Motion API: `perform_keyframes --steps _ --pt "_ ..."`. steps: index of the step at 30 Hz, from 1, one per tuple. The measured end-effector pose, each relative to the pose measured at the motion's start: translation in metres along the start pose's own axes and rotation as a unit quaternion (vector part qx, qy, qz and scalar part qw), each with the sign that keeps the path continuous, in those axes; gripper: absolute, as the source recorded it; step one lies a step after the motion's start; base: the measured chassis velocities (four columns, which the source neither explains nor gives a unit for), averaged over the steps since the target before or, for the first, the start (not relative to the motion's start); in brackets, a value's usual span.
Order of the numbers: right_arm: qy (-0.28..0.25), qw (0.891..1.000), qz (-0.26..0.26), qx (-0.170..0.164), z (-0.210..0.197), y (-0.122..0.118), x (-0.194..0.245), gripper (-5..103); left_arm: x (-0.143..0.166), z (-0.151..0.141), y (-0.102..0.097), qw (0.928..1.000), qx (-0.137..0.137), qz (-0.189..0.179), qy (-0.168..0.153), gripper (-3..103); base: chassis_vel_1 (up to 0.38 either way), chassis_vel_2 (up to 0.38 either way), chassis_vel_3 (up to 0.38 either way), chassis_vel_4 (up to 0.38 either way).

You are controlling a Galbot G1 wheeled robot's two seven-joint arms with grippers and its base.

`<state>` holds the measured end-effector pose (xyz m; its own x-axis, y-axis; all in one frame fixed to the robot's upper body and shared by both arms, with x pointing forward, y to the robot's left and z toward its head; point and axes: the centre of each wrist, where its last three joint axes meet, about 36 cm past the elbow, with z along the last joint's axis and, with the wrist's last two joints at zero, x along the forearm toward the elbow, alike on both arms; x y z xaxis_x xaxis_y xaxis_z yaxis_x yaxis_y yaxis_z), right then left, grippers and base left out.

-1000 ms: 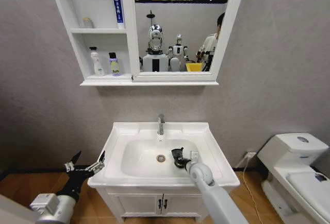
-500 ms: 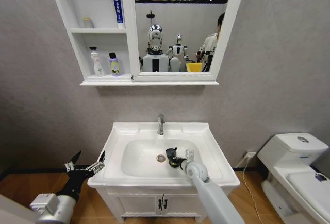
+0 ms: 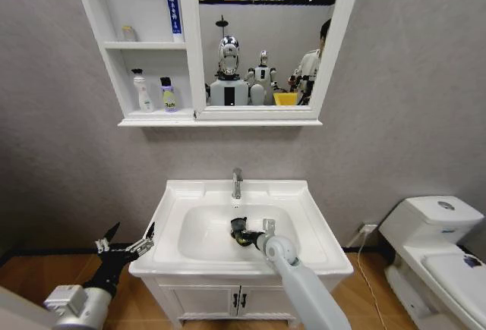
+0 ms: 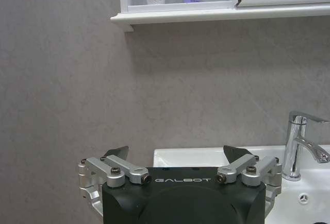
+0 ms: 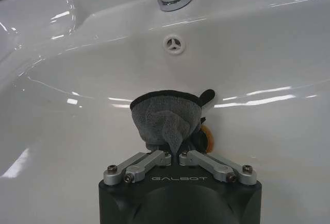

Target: Move facial cleanser and shampoo from washbasin to cabinet, then wipe washbasin with towel.

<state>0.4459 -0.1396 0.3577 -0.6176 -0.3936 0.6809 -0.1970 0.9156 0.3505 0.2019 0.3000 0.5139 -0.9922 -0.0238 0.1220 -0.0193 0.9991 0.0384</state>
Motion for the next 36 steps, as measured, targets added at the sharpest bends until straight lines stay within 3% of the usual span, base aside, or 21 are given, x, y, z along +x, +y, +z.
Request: perform_keyframes --steps 19,36 --pt "0.023 0.999 -0.032 -0.007 -0.003 0.006 -0.036 2 0.000 0.000 0.000 1.0000 0.000 0.000 0.000 100 0.000 0.000 0.000 0.000" --pt "0.009 0.999 0.035 -0.009 -0.003 -0.023 -0.008 2 0.000 0.000 0.000 1.0000 0.000 0.000 0.000 100 0.000 0.000 0.000 0.000"
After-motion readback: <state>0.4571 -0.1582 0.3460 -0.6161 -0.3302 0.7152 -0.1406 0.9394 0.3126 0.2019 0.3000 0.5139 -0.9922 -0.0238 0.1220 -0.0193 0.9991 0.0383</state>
